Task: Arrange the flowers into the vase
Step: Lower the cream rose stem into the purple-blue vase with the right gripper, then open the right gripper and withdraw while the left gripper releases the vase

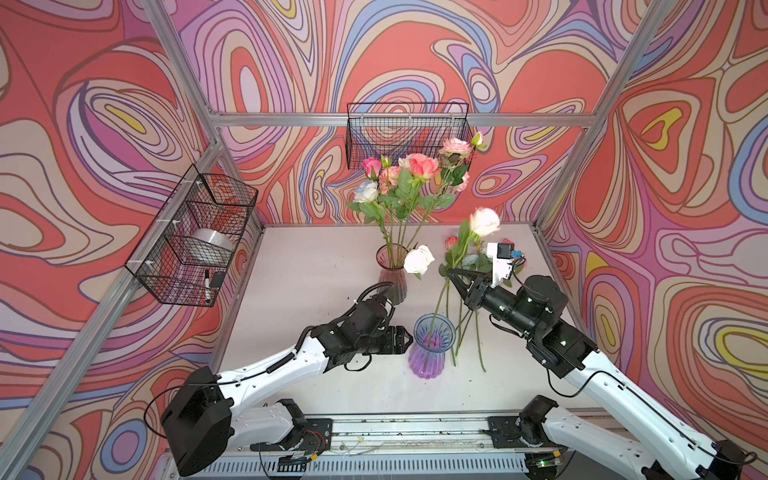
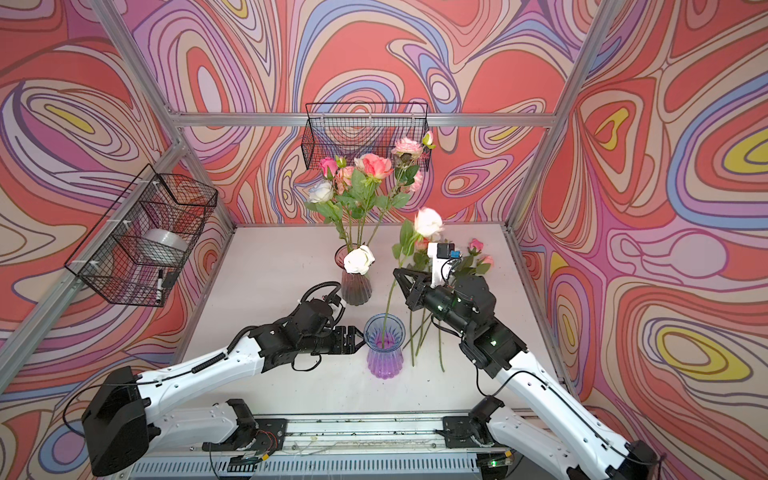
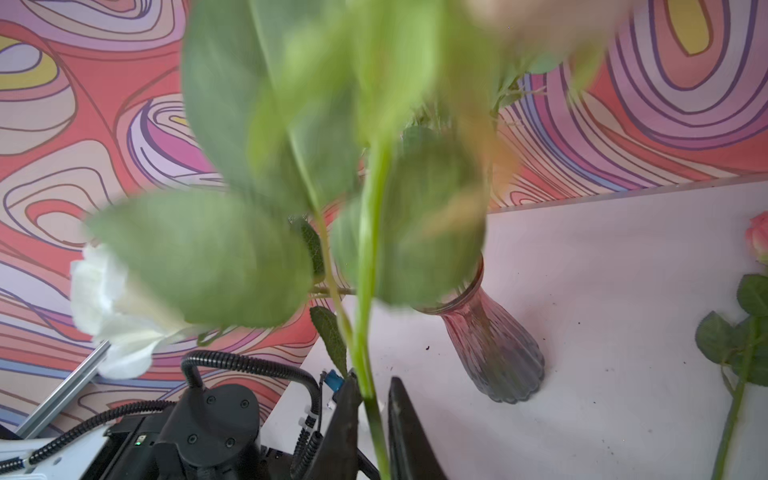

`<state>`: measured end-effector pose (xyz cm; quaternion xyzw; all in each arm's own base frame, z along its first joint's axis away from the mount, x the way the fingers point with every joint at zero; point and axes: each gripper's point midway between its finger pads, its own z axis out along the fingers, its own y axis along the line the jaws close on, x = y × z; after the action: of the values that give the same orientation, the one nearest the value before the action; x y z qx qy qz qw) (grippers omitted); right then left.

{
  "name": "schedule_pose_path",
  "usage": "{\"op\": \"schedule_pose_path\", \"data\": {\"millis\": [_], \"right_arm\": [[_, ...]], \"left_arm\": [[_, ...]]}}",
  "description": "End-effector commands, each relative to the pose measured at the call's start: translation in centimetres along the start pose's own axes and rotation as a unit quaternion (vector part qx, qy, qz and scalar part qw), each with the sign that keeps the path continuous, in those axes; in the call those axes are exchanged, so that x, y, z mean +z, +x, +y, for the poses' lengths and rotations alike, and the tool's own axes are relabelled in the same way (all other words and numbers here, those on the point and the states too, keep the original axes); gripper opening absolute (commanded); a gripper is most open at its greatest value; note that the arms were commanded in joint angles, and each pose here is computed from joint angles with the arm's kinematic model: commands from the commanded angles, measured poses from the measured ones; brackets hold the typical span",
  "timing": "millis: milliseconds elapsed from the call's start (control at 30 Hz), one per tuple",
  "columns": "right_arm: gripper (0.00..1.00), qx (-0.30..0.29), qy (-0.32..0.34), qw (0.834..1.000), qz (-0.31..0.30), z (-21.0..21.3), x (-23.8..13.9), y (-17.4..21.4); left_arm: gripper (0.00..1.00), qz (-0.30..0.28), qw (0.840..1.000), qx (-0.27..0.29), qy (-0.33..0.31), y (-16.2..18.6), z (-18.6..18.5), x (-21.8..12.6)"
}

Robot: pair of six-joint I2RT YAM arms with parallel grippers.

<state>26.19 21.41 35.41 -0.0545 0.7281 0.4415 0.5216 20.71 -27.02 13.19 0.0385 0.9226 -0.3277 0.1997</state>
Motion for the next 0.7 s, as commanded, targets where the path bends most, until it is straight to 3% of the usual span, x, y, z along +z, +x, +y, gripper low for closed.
{"op": "schedule_pose_path", "data": {"millis": [0, 233, 400, 500, 667], "right_arm": [[0.19, -0.006, 0.004, 0.999, 0.032, -0.4, -0.2, 1.9], [0.22, -0.021, 0.023, 0.999, 0.042, -0.5, -2.2, 2.0], [0.23, -0.025, 0.077, 0.996, 0.031, -1.7, -4.1, 1.3], [0.23, -0.021, 0.145, 0.989, 0.024, -4.3, -4.8, 1.4], [0.24, -0.028, 0.266, 0.963, 0.025, -8.5, -4.8, 1.1]], "left_arm": [[0.83, -0.020, 0.999, 0.003, -0.025, -0.6, 1.3, -1.5], [0.83, -0.048, 0.998, -0.012, -0.033, -1.3, 2.8, -3.4], [0.83, -0.082, 0.995, -0.019, -0.048, -2.0, 3.9, -5.0], [0.83, -0.116, 0.991, -0.022, -0.062, -2.7, 4.5, -6.4], [0.83, -0.185, 0.979, -0.036, -0.080, -3.6, 5.7, -9.6]]}}
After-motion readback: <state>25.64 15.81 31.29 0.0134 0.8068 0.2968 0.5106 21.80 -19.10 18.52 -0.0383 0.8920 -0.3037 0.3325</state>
